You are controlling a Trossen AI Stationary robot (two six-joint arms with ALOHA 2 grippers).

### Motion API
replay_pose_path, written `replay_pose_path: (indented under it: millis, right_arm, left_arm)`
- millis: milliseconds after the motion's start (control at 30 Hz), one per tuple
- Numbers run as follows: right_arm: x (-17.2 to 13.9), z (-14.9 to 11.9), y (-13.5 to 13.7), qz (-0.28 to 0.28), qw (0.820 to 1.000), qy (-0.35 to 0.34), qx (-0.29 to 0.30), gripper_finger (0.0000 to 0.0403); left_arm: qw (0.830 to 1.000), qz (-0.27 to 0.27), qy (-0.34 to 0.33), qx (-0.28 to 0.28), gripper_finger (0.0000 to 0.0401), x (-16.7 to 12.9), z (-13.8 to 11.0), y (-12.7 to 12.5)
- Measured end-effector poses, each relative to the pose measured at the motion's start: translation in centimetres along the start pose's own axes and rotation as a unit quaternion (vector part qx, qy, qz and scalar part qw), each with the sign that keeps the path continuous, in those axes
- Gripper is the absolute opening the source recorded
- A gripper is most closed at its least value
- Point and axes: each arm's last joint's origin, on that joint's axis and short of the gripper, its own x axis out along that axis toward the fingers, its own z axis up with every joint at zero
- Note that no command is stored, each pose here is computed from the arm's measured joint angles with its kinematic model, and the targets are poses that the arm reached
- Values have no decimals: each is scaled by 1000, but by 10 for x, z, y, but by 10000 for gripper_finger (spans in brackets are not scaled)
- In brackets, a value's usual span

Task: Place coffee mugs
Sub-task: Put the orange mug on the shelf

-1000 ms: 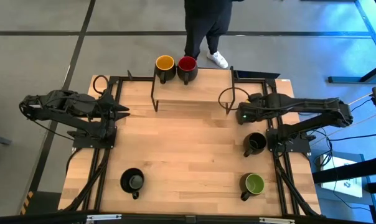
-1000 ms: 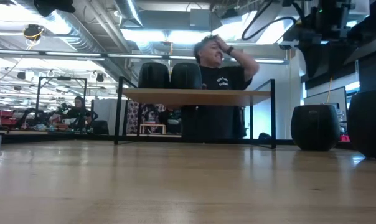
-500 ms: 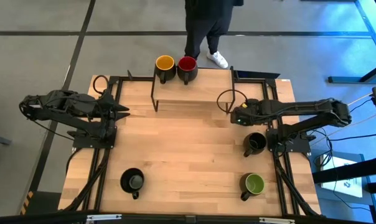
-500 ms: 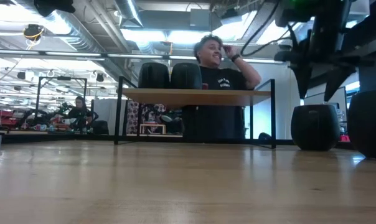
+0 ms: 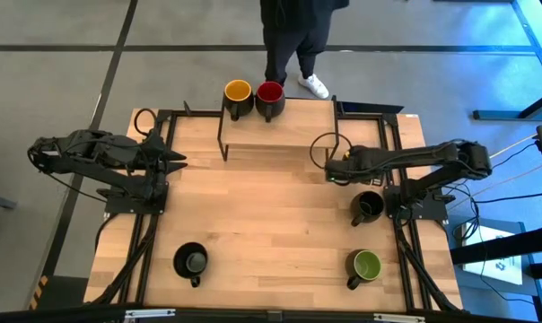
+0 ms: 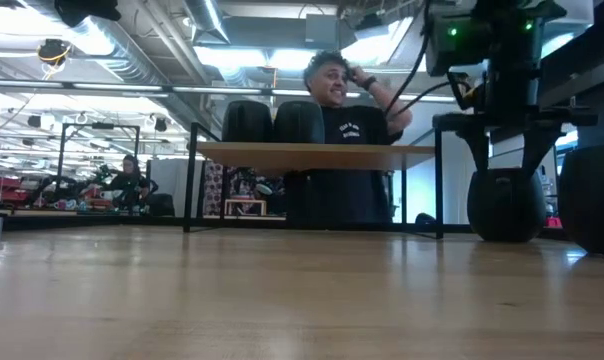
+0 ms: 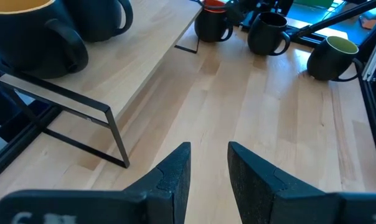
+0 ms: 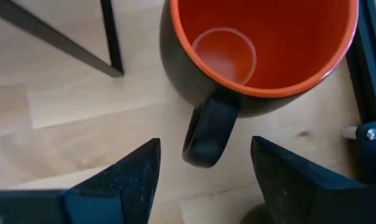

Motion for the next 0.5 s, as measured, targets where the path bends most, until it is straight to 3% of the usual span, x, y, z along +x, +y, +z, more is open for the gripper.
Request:
replay_pose_path:
  millis: [500]
  right_arm:
    - [12, -4, 4, -39, 998, -33, 28, 104]
  left_arm:
    - [1000, 0, 0, 0, 101, 0, 0, 0]
